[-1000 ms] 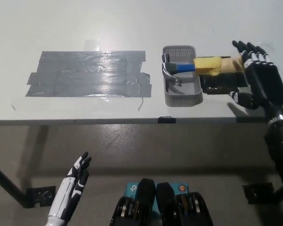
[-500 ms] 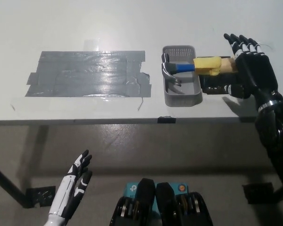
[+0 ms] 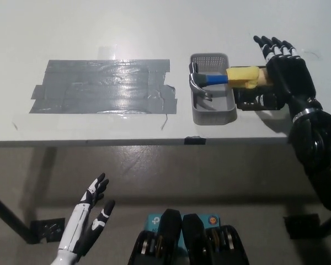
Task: The robot picks the hammer with right hand and hits the black area on the desk and places it back.
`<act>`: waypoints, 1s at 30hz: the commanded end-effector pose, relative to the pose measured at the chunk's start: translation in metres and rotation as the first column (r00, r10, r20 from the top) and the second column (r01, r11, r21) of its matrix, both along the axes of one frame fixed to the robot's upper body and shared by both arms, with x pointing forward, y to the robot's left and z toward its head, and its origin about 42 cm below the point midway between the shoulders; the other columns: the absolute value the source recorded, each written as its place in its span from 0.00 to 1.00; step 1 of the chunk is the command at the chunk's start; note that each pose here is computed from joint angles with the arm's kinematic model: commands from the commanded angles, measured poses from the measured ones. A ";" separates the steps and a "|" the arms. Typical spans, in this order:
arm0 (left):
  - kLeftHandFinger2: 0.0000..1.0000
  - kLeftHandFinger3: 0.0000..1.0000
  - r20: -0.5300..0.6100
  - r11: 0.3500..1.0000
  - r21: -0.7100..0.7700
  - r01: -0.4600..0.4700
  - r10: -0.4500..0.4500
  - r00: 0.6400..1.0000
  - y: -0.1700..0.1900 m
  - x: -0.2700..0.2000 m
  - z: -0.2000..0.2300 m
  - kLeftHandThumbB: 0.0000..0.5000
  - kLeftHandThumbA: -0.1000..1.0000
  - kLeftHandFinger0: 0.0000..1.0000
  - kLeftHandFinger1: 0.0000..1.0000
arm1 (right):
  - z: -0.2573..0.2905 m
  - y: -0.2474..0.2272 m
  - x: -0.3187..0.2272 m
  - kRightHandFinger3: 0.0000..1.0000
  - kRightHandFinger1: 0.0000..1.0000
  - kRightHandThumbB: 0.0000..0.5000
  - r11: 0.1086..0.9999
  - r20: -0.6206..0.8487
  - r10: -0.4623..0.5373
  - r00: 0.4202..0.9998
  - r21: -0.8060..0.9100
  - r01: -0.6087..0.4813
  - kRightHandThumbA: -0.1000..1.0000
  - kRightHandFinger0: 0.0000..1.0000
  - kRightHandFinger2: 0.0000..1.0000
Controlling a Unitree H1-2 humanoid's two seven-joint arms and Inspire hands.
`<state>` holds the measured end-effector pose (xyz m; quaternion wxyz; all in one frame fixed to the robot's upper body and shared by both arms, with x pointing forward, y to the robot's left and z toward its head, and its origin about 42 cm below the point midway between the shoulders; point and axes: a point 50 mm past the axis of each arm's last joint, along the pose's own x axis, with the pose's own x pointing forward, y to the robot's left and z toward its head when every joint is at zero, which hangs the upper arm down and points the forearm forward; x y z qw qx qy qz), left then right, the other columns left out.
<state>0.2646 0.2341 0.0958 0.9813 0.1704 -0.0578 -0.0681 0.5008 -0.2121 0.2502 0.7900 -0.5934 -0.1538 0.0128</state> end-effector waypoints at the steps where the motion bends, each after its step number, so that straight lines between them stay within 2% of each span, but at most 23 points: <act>1: 1.00 1.00 0.096 1.000 0.012 0.011 -0.012 0.995 -0.003 0.006 0.016 0.16 0.90 1.00 1.00 | 0.031 0.020 0.013 1.00 1.00 0.81 1.000 0.096 0.007 0.995 -0.015 -0.006 0.99 1.00 1.00; 13: 1.00 1.00 0.099 1.000 0.021 0.018 -0.020 0.995 -0.003 0.009 0.021 0.18 0.89 1.00 1.00 | 0.014 0.038 0.026 1.00 1.00 0.81 1.000 0.052 0.003 0.999 -0.023 -0.002 1.00 1.00 1.00; 18: 1.00 1.00 0.103 1.000 0.018 0.020 -0.022 0.994 -0.004 0.009 0.022 0.15 0.88 1.00 1.00 | 0.011 0.041 0.030 1.00 1.00 0.81 0.999 0.047 -0.004 0.999 -0.034 0.006 1.00 1.00 1.00; 21: 1.00 1.00 0.103 1.000 0.026 0.019 -0.021 0.994 -0.003 0.010 0.023 0.17 0.89 1.00 1.00 | 0.011 0.041 0.034 1.00 1.00 0.81 0.999 0.046 -0.013 0.999 -0.042 0.015 1.00 1.00 1.00; 30: 1.00 1.00 0.115 0.999 0.035 0.026 -0.030 0.993 -0.002 0.012 0.025 0.15 0.89 1.00 1.00 | 0.017 0.036 0.039 1.00 1.00 0.82 0.997 0.060 -0.026 0.998 -0.073 0.030 1.00 1.00 1.00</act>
